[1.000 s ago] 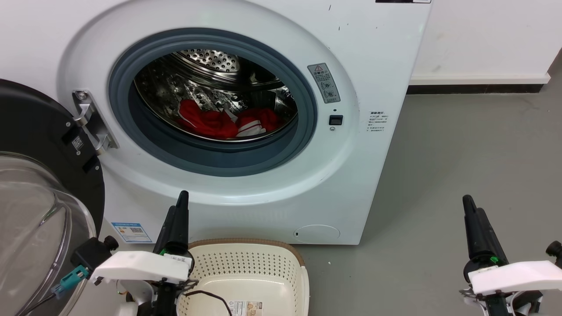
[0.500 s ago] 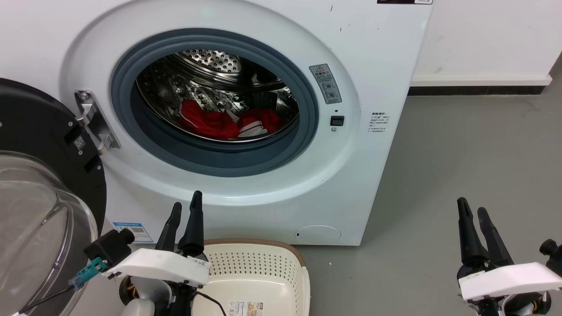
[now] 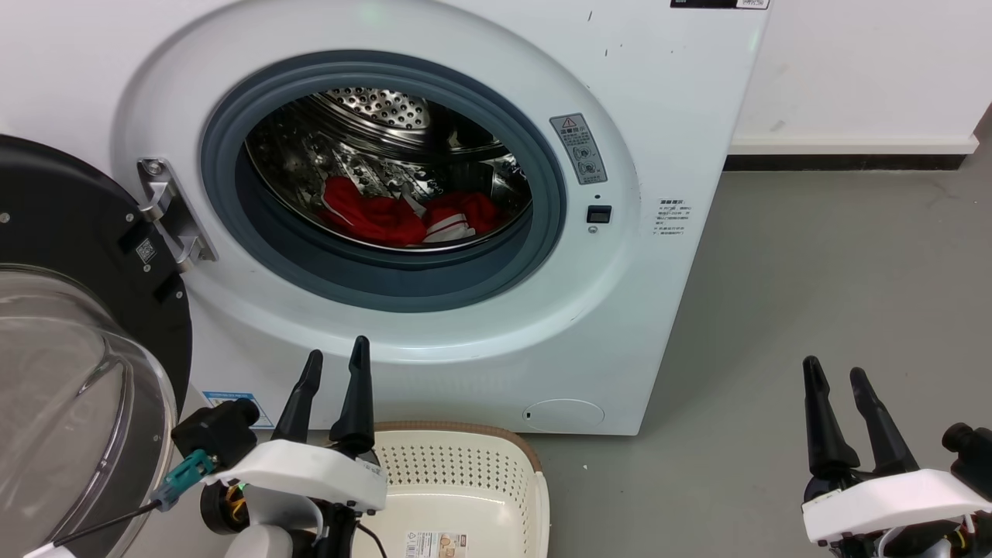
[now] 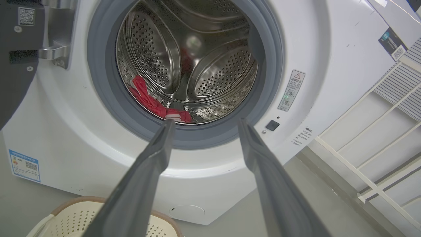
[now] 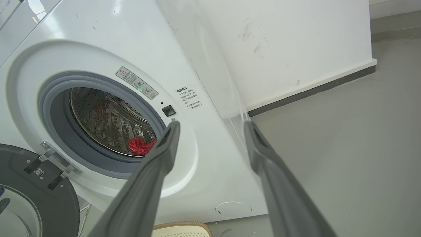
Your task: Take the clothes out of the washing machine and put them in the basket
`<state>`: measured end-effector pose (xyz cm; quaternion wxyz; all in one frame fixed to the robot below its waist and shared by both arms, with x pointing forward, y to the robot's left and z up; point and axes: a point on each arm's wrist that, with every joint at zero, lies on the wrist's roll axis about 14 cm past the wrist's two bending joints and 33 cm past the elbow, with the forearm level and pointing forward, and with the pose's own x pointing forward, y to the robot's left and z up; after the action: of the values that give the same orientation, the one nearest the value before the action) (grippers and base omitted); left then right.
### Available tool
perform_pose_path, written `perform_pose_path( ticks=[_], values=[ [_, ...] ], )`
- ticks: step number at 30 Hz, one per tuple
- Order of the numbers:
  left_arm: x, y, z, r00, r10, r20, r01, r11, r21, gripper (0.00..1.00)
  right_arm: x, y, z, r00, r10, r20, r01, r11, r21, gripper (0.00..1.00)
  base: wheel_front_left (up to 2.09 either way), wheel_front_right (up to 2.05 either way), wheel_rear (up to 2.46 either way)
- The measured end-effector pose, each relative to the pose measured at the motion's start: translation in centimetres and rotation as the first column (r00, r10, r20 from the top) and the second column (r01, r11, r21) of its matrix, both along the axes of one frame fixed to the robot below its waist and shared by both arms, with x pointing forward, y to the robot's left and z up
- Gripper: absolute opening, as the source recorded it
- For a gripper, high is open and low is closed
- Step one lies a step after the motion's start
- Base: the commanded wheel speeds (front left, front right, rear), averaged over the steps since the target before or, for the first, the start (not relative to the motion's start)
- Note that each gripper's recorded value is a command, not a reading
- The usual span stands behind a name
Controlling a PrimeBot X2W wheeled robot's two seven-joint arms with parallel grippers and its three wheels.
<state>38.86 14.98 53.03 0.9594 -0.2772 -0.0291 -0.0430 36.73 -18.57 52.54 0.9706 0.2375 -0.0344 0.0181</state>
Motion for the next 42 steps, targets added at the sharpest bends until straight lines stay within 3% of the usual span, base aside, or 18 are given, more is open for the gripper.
perform_pose_path(
  ticks=[21, 42],
  values=[
    [0.1, -0.8, 0.7, 0.998, -0.011, 0.065, -0.005, 0.972, 0.235, 1.00, -0.4, -0.2, -0.1, 1.000, -0.002, -0.011, 0.000, 0.968, -0.251, 1.00, 0.00, 0.00, 0.00],
    [0.2, -1.2, 0.4, 0.996, -0.018, 0.091, -0.020, 0.919, 0.395, 1.00, -0.6, 0.0, 0.4, 1.000, 0.003, 0.015, 0.003, 0.915, -0.404, 1.00, 0.00, 0.00, 0.00]
  ],
)
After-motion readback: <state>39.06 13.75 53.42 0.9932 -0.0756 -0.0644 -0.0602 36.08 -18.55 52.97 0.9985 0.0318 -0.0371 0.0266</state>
